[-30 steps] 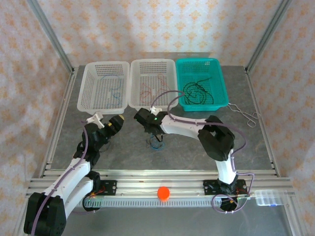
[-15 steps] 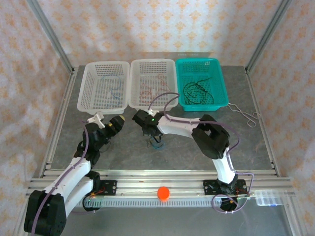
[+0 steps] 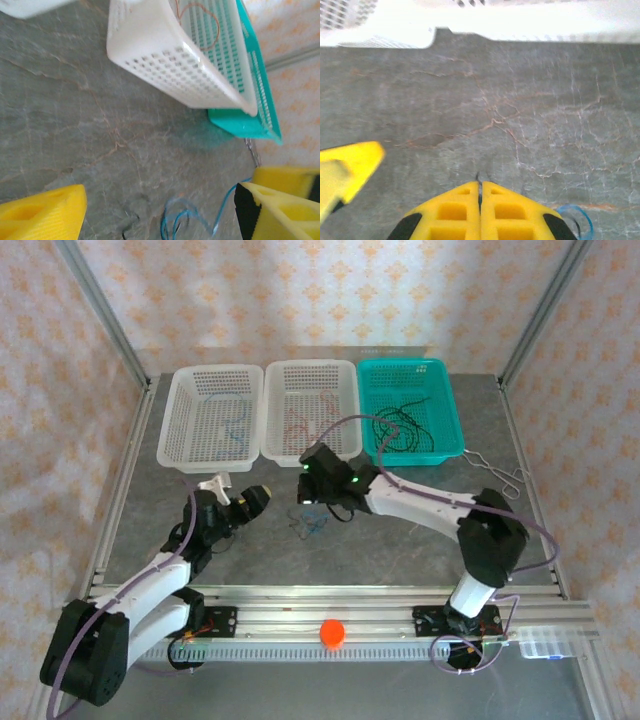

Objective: Untangle the cables

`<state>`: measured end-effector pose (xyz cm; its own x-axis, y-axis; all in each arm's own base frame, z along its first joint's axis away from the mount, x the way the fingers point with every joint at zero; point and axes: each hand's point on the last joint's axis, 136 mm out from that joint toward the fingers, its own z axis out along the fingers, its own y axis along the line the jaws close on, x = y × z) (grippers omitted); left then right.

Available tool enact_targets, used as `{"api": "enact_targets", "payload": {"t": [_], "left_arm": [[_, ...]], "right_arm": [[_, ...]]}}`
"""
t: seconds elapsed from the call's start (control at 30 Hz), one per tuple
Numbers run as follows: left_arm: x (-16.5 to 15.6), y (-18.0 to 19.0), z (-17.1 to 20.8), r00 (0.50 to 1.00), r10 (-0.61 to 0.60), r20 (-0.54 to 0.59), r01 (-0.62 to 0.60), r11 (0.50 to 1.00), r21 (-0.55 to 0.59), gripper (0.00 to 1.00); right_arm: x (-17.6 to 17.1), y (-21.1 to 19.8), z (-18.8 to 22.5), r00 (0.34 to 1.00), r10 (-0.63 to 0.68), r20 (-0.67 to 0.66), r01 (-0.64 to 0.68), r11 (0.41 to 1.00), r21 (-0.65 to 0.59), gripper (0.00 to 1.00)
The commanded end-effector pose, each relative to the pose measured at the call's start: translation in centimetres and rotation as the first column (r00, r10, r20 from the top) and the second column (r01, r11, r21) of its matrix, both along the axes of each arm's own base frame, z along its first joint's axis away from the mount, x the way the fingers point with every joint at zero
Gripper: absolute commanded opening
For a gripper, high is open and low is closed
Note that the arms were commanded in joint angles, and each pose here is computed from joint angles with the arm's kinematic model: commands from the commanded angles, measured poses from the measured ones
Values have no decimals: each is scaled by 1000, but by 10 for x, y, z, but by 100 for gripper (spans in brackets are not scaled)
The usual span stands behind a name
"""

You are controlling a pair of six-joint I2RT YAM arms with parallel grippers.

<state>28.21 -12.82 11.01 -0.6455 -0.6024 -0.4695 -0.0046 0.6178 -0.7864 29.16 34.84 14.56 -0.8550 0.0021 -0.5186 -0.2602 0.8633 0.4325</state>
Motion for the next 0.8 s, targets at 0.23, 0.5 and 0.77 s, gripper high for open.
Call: {"api": "enact_targets", "payload": {"t": [0.23,0.5,0.77], "left_arm": [[-3,-43,21,974,-194,120,185,980,80,76],[-5,-70,13,959,-265,100,238,946,222,72],[-15,-100,5,917,-382,112,329,886,326,66]], "right_arm": [[13,-25,51,994,90,65,-101,974,201,0],[20,-29,71,995,56,84,-74,969,235,0],[28,-42,66,1000,-17,-7,19,963,271,0]]}}
